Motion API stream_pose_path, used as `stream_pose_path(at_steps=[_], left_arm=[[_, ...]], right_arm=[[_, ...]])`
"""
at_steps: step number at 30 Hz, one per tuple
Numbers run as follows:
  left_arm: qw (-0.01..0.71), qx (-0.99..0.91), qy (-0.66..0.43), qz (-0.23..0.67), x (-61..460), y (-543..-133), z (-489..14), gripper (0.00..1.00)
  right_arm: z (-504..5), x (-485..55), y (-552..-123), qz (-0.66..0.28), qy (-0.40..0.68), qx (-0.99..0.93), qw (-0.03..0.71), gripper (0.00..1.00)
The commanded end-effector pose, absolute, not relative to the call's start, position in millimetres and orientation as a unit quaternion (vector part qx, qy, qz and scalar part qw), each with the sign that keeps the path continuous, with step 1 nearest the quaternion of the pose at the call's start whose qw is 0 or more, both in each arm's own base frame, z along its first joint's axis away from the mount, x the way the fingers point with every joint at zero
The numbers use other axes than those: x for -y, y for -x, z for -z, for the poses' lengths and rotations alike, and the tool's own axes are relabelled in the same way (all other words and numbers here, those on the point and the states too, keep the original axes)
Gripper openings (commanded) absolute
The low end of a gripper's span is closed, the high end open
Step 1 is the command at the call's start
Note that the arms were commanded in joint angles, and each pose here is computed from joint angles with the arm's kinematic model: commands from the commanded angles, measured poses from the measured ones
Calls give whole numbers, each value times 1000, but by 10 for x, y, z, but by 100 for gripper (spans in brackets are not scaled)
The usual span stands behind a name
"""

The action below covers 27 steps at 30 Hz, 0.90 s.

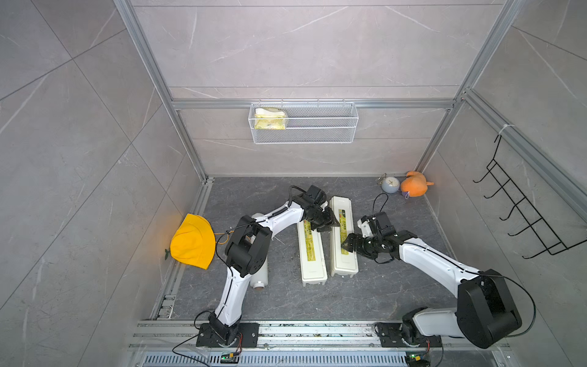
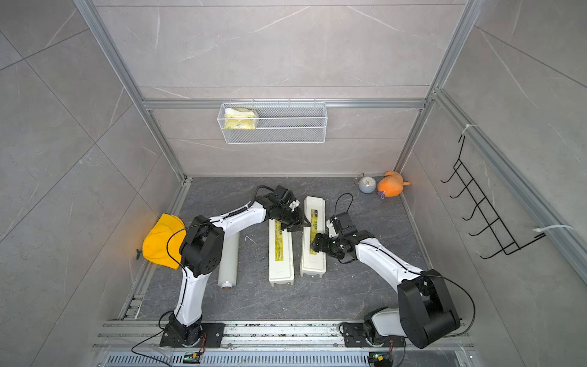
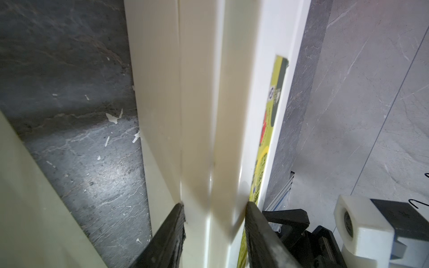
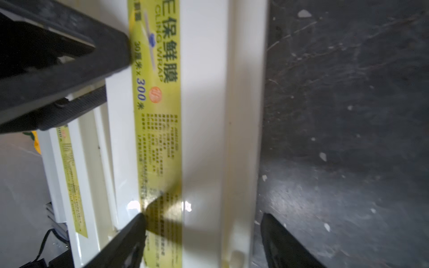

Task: Put plastic wrap rolls into dispensers
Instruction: Close the lid on the plastic wrap cutting box.

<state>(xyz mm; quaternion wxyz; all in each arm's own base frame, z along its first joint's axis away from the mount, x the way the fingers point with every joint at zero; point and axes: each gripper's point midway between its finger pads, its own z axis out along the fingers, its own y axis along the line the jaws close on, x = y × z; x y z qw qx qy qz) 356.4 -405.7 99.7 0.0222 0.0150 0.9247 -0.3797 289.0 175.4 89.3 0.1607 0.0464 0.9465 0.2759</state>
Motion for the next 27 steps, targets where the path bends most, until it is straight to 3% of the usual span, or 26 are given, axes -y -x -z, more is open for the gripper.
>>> stream_pose_path(at_steps=[1,5,12,27], left_arm=[[-13,-944,18,329,3890,-3368,-758,45],[-22,-925,27,378,4011,-3303,-872,58],[-42,-909,32,414,4068,-3098,-988,68],[-110,-890,-8,442,3973,-2673,-1196,65]], right_arm=[[-904,-1980,-2930,-335,-29,-929,154,78],[-906,-1974,-2938,-328,-24,-932,152,78],[-776,-1903,-2939,-316,-34,-938,139,81],[-791,-1902,-2791,-344,-40,-931,111,88]])
